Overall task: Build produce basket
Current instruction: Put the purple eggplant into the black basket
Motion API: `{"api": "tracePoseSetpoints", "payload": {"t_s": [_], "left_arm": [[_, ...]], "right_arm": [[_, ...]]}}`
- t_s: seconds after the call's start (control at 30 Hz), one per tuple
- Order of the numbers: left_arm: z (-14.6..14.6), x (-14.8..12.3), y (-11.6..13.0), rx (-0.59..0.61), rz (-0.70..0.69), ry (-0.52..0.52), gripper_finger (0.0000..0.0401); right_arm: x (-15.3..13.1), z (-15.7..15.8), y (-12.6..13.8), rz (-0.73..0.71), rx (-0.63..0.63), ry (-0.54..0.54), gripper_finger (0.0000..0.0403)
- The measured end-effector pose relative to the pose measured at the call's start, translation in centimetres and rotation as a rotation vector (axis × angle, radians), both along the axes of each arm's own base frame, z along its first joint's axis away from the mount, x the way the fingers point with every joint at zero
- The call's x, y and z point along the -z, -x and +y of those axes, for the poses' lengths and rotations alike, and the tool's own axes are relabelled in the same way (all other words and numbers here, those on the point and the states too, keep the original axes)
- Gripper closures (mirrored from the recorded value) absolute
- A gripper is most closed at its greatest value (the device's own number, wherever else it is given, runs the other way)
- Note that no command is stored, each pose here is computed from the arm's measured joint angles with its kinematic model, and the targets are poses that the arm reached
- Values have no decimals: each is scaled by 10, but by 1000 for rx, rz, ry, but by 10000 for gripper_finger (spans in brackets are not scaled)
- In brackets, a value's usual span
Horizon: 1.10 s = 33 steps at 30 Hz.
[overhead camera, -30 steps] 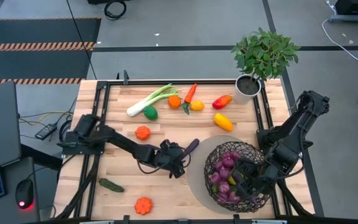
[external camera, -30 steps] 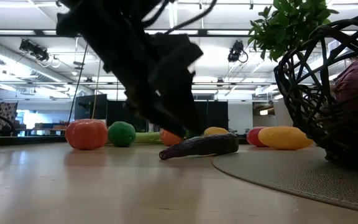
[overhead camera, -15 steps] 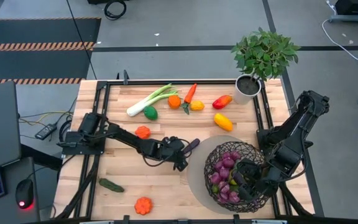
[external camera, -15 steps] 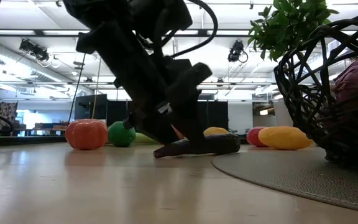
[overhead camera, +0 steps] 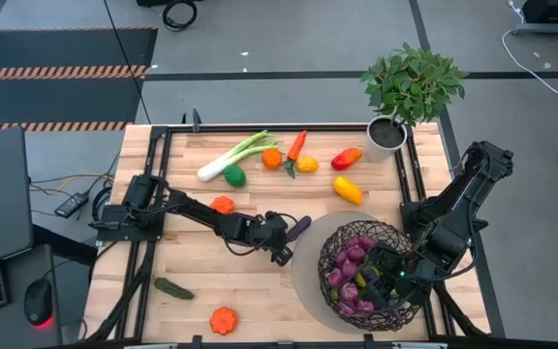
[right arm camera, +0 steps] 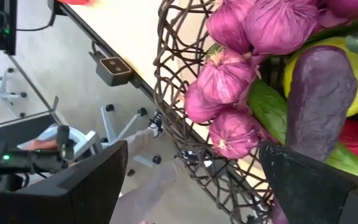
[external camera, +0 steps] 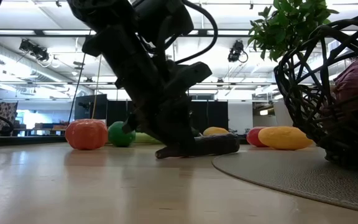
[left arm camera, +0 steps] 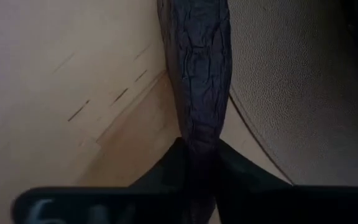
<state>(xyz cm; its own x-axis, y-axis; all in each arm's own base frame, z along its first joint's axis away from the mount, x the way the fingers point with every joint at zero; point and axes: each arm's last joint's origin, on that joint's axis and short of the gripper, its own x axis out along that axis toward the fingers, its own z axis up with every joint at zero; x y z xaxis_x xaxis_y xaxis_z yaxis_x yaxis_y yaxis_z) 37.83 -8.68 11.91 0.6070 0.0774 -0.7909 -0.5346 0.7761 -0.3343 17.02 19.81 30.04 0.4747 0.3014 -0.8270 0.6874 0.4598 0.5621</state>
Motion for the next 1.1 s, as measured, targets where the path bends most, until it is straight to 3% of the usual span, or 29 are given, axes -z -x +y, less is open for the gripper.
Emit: {"api": "tracePoseSetpoints", "payload": {"t_s": [0.2,0.37,0.63,0.9,1.1], "left_arm": [[2,-7,0,-1,-7,123,350],[5,-36,2,32,-64,227,334],[17,-105,15,30,-267,261,352],[19,-156,27,38,-499,297,334],[18,-177,27,36,-664,350,344]], "right_arm": [[-1,0,-1,-33,22,12,35],[-2,-3,-4,-103,84,70,35],[-3,-11,-11,-211,199,163,35],[-19,-21,-30,-575,533,305,35],[-18,-35,-45,-562,571,352,35]]}}
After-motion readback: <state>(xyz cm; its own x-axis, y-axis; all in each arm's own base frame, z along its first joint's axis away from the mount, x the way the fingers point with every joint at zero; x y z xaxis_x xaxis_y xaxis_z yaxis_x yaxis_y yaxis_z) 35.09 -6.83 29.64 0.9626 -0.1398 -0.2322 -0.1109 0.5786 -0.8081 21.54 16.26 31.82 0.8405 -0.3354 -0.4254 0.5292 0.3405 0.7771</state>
